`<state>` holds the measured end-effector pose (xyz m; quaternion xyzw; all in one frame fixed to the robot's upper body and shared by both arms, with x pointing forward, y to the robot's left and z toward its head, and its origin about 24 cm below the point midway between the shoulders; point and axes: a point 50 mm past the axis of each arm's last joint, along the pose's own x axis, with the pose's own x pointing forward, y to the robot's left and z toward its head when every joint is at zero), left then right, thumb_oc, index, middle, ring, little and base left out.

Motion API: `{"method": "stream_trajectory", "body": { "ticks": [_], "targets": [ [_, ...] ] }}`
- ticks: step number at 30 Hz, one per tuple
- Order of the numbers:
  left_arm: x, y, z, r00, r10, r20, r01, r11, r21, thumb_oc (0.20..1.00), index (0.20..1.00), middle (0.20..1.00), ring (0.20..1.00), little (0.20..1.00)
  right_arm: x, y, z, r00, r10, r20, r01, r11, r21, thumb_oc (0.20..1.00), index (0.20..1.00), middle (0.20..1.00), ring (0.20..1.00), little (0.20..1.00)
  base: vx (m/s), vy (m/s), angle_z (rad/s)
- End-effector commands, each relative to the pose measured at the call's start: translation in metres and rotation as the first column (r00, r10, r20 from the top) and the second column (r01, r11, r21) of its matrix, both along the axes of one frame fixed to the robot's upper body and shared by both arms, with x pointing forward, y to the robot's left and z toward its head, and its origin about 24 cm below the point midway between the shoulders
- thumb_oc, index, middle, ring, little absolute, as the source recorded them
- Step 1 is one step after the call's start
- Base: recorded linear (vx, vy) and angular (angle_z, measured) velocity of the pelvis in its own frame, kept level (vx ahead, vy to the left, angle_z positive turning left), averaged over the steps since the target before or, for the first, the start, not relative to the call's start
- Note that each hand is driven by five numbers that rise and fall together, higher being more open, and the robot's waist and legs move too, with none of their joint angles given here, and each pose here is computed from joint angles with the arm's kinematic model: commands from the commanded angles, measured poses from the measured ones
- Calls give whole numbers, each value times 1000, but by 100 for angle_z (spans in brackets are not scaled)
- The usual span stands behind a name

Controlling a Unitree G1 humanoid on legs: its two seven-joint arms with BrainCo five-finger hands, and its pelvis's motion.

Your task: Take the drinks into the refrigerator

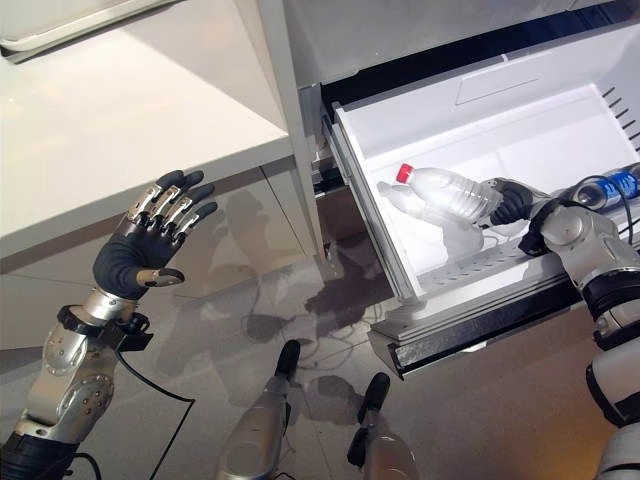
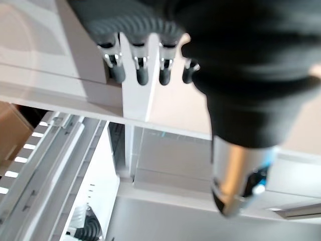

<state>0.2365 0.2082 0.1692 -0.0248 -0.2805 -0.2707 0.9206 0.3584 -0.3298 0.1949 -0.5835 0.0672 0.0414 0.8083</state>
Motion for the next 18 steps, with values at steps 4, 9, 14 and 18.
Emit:
{"method": "stream_trajectory", "body": {
  "ticks": [4,9,14,18],
  "targets": [
    [-10,-12,22,986,-31,165,32,999,-6,1000,1000,1000,1000,1000,-1,-6,5,1000,-4,-8,2,979,-204,200,200,200,200,200,0,0,0],
    [-9,-16,24,983,-29,179,34,999,-24,1000,1000,1000,1000,1000,10,20,3,997,79,14,-73,969,-237,200,200,200,200,200,0,0,0],
    [-9,-20,26,981,-39,189,51,997,-57,1000,1000,1000,1000,1000,21,34,-4,996,74,53,-61,978,-202,200,200,200,200,200,-1,-3,1],
    [-9,-21,28,979,-29,204,43,997,-65,1000,1000,1000,1000,1000,25,40,-10,996,76,41,-63,965,-254,200,200,200,200,200,-2,-1,7]
  ]
}}
